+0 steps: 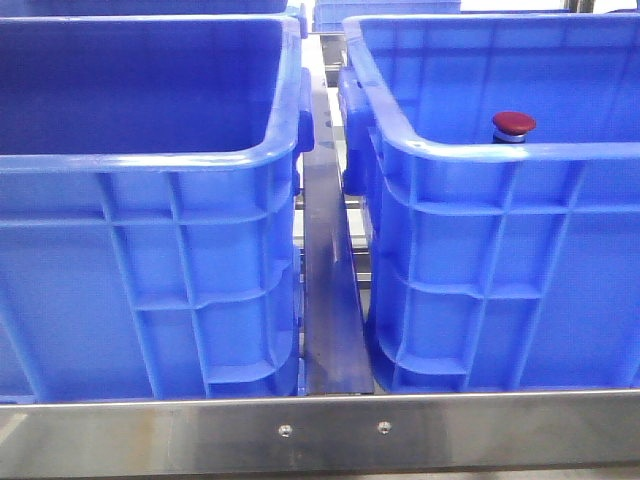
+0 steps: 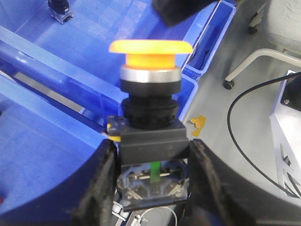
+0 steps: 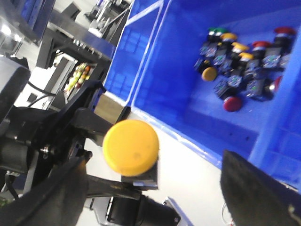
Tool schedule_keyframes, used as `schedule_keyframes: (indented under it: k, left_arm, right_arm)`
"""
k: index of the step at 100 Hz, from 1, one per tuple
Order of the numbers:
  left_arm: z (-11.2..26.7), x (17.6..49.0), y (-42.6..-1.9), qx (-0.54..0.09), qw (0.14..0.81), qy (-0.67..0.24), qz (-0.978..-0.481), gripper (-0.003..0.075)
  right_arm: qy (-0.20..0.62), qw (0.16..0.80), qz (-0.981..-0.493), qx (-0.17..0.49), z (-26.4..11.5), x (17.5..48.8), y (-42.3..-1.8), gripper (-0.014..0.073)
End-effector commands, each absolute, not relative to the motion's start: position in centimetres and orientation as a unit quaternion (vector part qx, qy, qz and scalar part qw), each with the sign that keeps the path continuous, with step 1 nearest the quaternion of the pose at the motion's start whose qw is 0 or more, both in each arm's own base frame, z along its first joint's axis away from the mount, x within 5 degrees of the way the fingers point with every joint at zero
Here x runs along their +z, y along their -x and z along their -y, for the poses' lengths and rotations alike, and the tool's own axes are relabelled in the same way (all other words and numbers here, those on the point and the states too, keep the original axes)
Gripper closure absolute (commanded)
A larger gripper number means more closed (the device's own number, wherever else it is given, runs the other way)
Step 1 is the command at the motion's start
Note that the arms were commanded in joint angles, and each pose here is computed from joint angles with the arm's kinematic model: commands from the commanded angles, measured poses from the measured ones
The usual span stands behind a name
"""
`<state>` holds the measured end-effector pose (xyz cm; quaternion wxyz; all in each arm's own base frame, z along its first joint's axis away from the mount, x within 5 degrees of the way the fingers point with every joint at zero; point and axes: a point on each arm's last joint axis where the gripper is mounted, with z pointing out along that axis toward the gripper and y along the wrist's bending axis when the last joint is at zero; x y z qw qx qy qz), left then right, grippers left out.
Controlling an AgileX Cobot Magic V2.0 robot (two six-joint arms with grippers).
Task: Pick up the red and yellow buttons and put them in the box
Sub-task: 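Pass the yellow button from the left gripper to the right gripper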
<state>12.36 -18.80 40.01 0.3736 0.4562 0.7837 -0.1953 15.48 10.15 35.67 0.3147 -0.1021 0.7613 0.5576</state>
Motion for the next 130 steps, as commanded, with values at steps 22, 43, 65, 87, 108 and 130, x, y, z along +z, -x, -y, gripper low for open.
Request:
schedule_keyframes:
  k: [22,43,65,87,108,130]
  left_arm:
    - [18.8,41.7,-12.1,-0.224,0.416,-0.444,-0.761,0.0739]
    - [18.8,41.7,-12.1,-0.224,0.416,-0.444,-0.761,0.0739]
    - [18.8,41.7,-12.1,-0.224,0.416,-0.444,-0.761,0.0738]
    - [18.8,41.7,-12.1,-0.223,0.417,-0.444,-0.761,0.0589]
    - [18.8,41.7,-12.2,-0.218,0.420,-0.445,-0.760,0.0148]
    - [18.4,41.7,-12.8,-0.208,0.424,-0.429,-0.770,0.0043]
  right_arm:
    - [0.142,0.297,-0.734,0.594,-13.2,37.4,-17.0,-0.0001]
    - [0.162,0.283,-0.731,0.600,-14.5,37.8,-17.6,0.0003]
    - [0.169,0.276,-0.729,0.603,-14.6,37.8,-17.5,0.0302]
    - [0.173,0.278,-0.728,0.602,-14.6,37.8,-17.5,0.0417]
    - [0.173,0.295,-0.729,0.593,-14.5,37.8,-17.7,0.0417]
    - [0.160,0.341,-0.732,0.567,-14.0,37.8,-18.6,0.0417]
